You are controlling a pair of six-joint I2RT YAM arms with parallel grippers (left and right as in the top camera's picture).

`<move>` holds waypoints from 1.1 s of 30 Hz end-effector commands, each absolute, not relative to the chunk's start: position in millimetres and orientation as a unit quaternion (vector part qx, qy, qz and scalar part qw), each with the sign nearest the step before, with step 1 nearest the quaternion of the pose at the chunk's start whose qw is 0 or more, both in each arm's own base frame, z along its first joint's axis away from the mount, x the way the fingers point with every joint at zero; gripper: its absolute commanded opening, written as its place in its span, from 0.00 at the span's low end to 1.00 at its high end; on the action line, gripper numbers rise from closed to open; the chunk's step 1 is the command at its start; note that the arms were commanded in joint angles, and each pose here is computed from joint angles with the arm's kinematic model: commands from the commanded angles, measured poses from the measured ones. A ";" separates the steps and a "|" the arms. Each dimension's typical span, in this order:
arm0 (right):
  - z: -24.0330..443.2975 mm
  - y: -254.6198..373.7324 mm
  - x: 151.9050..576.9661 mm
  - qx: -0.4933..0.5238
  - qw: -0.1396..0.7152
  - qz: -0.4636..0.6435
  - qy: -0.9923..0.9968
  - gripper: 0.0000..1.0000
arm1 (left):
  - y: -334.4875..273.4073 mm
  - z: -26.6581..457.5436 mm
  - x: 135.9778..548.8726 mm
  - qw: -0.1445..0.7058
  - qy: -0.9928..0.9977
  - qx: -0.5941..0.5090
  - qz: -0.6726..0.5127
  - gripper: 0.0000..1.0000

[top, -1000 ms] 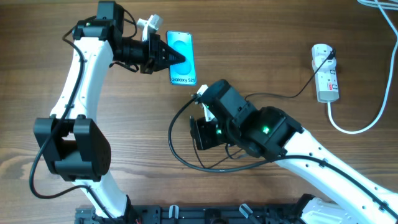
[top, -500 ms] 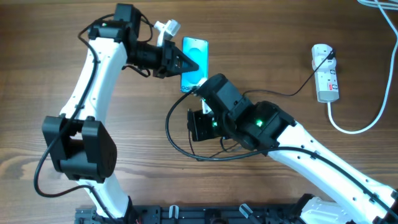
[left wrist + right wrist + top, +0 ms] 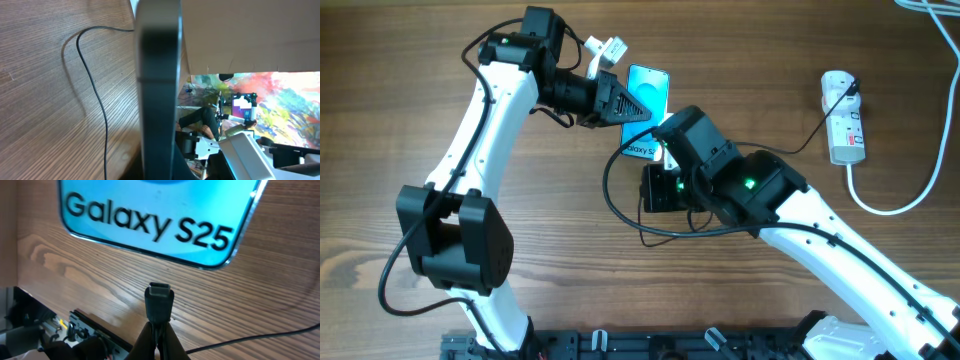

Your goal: Plug charger to phone and switch on socket

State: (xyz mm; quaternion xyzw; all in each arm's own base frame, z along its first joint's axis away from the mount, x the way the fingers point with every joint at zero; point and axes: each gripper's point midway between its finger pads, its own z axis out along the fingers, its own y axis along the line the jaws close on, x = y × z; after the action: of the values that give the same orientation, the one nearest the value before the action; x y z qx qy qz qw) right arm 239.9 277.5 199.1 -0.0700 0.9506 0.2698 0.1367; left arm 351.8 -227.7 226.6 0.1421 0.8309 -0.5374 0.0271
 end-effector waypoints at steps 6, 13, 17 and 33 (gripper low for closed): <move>200.3 285.1 236.9 -0.075 0.122 0.287 0.947 0.04 | -230.4 247.8 345.4 0.044 0.808 0.163 -0.565 0.04; 192.3 290.3 235.2 -0.083 0.105 0.289 0.948 0.04 | -230.8 248.9 345.1 0.037 0.808 0.153 -0.568 0.04; 192.0 289.6 234.3 -0.086 0.104 0.288 0.948 0.04 | -227.2 238.8 350.0 0.046 0.825 0.156 -0.541 0.04; 214.9 278.5 243.1 -0.100 0.124 0.246 0.956 0.92 | -87.5 154.9 407.0 0.050 0.951 -0.211 -0.222 0.04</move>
State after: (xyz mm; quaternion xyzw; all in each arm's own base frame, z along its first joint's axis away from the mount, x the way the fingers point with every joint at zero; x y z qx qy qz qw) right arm 224.4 277.9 190.6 -0.0951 0.9566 0.2620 0.0855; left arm 404.1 -119.6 155.1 -0.1401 0.9491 -0.2802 0.0326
